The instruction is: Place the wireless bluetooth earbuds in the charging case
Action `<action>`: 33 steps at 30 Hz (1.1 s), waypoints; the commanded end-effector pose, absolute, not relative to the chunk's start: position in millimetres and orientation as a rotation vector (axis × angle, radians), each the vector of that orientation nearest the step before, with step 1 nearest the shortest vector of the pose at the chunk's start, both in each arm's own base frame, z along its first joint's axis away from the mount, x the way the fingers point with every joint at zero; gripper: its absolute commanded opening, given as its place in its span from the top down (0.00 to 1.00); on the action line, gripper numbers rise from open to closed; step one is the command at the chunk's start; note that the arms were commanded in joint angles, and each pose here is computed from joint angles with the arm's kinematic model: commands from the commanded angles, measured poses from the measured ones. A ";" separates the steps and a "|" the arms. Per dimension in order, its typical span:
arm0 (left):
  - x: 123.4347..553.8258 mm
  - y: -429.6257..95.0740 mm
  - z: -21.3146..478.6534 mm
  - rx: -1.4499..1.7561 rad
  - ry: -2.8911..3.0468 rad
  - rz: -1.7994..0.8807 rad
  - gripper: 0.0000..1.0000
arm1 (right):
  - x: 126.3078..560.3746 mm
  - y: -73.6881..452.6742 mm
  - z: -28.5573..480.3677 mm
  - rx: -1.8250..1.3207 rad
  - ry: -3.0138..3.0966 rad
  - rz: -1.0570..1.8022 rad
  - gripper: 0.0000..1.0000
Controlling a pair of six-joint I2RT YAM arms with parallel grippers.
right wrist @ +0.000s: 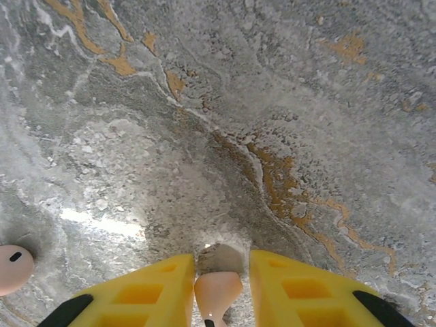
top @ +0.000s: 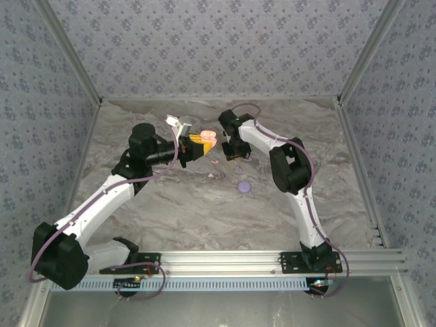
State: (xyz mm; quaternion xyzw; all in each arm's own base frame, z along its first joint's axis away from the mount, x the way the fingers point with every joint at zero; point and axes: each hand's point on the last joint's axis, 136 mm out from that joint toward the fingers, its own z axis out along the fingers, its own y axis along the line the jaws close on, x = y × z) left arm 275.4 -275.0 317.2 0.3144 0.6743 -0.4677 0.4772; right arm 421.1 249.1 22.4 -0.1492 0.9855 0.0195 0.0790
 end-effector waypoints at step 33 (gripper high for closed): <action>332.2 -257.2 225.4 0.424 1.913 -1.059 0.90 | 438.4 245.9 83.2 -0.078 2.709 0.765 0.76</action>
